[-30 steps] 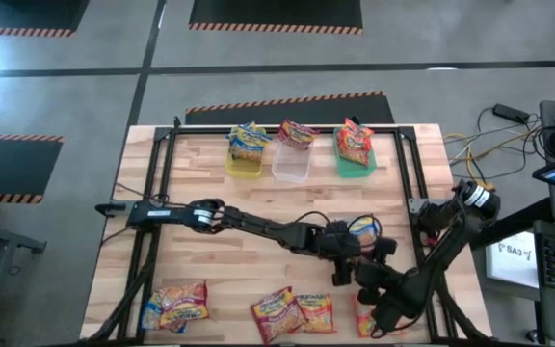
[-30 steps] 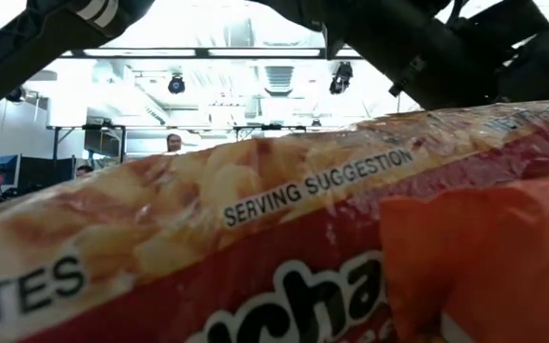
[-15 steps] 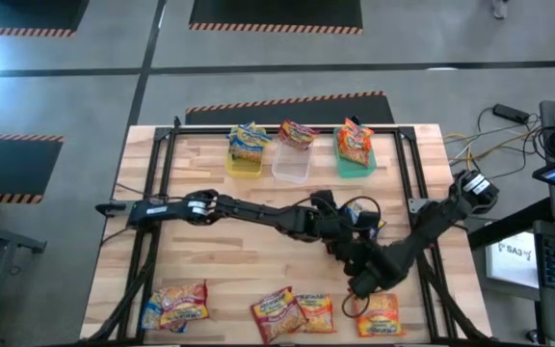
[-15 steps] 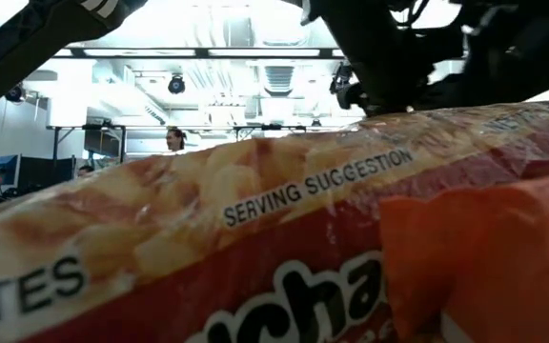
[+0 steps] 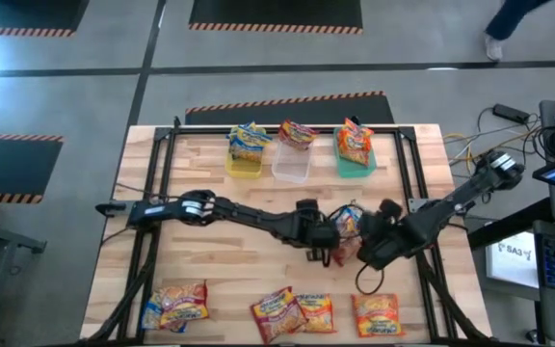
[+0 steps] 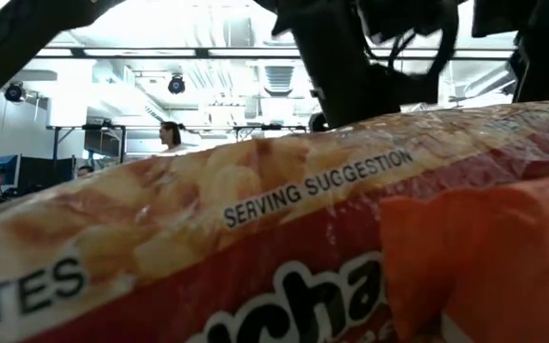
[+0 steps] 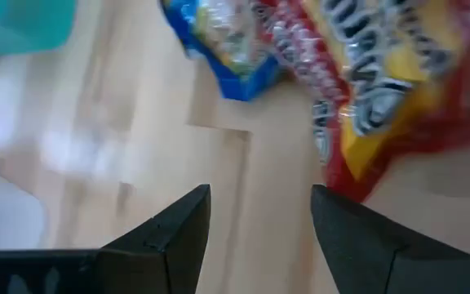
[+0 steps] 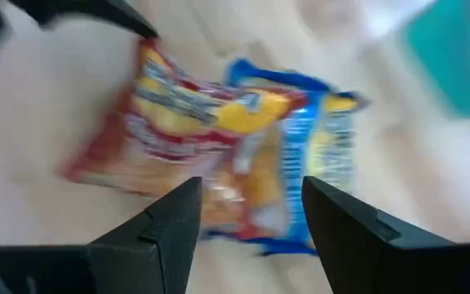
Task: Sort Maruchan noodles
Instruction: Put the right red noodle pack into the white bin
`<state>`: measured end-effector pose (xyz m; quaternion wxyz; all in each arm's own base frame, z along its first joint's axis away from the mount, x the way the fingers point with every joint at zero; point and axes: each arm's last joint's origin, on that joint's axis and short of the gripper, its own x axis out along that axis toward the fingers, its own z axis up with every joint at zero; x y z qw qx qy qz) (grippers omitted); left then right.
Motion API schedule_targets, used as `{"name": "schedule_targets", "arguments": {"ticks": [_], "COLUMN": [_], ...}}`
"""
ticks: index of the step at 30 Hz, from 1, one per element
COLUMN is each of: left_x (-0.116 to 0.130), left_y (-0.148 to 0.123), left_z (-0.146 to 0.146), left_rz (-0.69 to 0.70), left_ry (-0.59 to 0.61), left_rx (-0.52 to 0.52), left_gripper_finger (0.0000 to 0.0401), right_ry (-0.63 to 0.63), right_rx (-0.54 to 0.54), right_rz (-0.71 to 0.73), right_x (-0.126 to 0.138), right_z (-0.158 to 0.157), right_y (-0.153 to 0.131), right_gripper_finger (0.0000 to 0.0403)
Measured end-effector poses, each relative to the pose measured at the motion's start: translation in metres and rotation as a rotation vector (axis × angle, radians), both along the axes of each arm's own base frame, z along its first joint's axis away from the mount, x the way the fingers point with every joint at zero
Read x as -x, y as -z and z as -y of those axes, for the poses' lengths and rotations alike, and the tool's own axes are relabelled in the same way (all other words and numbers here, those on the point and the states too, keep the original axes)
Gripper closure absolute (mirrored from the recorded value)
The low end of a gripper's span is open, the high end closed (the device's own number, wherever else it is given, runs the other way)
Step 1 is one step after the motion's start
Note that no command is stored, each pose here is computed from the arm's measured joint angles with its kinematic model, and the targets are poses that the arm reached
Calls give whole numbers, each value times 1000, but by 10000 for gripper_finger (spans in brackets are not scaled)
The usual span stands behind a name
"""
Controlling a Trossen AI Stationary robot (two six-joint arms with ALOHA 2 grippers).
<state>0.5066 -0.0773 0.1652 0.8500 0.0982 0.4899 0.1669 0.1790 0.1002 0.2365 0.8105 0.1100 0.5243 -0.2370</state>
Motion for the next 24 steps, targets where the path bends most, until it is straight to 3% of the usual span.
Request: {"name": "schedule_targets", "arguments": {"ticks": [6, 10, 15, 24], "left_x": [15, 27, 35, 36], "left_y": [-7, -15, -4, 8], "left_z": [4, 6, 10, 9], "left_rz": [102, 204, 319, 417], "left_ry": [-3, 52, 128, 145], "left_rx": [96, 221, 371, 404], "left_gripper_finger": [205, 205, 205, 205], "right_ry": [68, 125, 121, 173], "right_rx": [-199, -274, -365, -409], "right_rz": [212, 204, 239, 196], "right_x": [16, 23, 18, 17], "right_z": [11, 18, 21, 35], "right_y": [7, 24, 38, 50], "right_gripper_finger": [200, 200, 200, 200]}}
